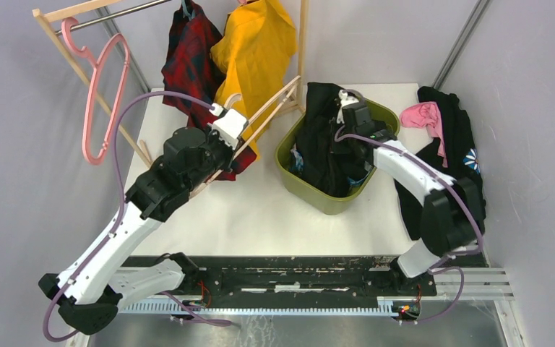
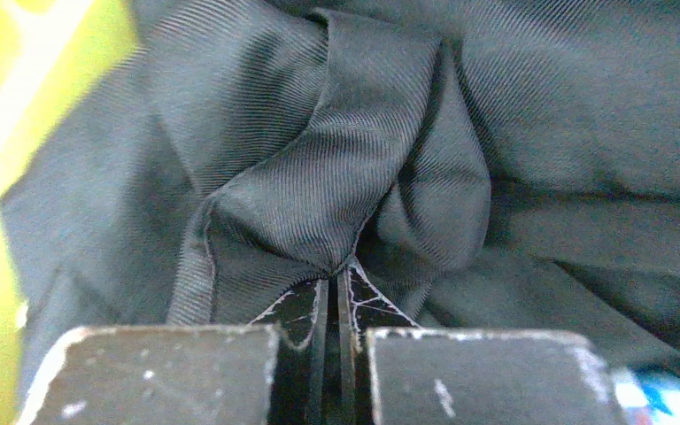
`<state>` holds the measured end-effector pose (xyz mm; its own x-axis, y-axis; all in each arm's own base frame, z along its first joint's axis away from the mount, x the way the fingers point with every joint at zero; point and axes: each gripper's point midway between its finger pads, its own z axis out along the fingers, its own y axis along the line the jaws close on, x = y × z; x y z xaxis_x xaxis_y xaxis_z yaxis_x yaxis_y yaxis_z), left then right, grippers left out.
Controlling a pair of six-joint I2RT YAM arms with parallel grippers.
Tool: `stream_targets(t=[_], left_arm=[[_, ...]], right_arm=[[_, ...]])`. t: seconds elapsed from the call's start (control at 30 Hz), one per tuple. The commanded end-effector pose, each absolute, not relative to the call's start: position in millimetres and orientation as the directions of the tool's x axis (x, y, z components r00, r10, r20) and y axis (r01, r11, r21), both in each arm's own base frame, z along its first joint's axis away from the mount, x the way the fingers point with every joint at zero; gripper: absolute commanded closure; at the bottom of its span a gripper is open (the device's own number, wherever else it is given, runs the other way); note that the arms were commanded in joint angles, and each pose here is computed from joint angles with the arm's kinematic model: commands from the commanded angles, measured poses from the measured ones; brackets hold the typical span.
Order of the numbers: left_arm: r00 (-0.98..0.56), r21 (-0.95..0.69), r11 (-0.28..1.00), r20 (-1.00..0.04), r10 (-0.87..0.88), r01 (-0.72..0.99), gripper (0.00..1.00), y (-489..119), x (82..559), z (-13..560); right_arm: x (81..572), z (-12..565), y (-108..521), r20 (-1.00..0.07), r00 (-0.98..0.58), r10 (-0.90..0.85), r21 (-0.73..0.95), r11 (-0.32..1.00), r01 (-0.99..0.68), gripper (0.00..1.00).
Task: Remove the skirt from the hanger
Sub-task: Place the skirt in the bin.
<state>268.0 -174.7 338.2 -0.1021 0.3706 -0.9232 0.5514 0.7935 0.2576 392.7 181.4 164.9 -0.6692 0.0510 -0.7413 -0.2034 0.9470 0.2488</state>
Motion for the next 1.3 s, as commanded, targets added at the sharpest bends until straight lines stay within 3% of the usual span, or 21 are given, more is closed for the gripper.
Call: stream_targets(t=[0.0,0.13,0.23,0.47,0.77,1.0,1.27], left_arm=[[-0.009,0.259,0.831,-0.953,0.303,0.492,0.97,-165,269,391],[-0.001,0.257,0.837,-0.956,0.294,0.483,0.97,-163,267,410],[0.019,0.25,0.846,-0.962,0.273,0.471,0.97,-158,264,432],[0.061,0.261,0.861,-0.963,0.261,0.435,0.97,-139,250,467],[-0.01,0.188,0.937,-0.98,0.199,0.296,0.97,-111,251,470],[0.006,0.097,0.988,-0.995,0.097,0.124,0.97,-64,231,496],[0.068,-0.052,0.995,-0.997,-0.046,-0.081,0.97,6,185,506]], right_arm=[[409,118,200,-0.67,-0.734,0.116,0.308,0.942,-0.132,0.99],[418,80,206,-0.612,-0.778,0.14,0.319,0.944,-0.081,0.99],[424,88,208,-0.636,-0.768,0.078,0.274,0.953,-0.13,0.99],[416,161,179,-0.72,-0.684,-0.12,0.06,0.971,-0.233,0.83],[397,279,175,-0.861,-0.472,-0.192,-0.017,0.936,-0.351,0.55],[423,335,177,-0.928,-0.305,-0.215,-0.11,0.939,-0.327,0.54],[455,341,201,-0.946,-0.277,-0.168,-0.064,0.935,-0.348,0.56]])
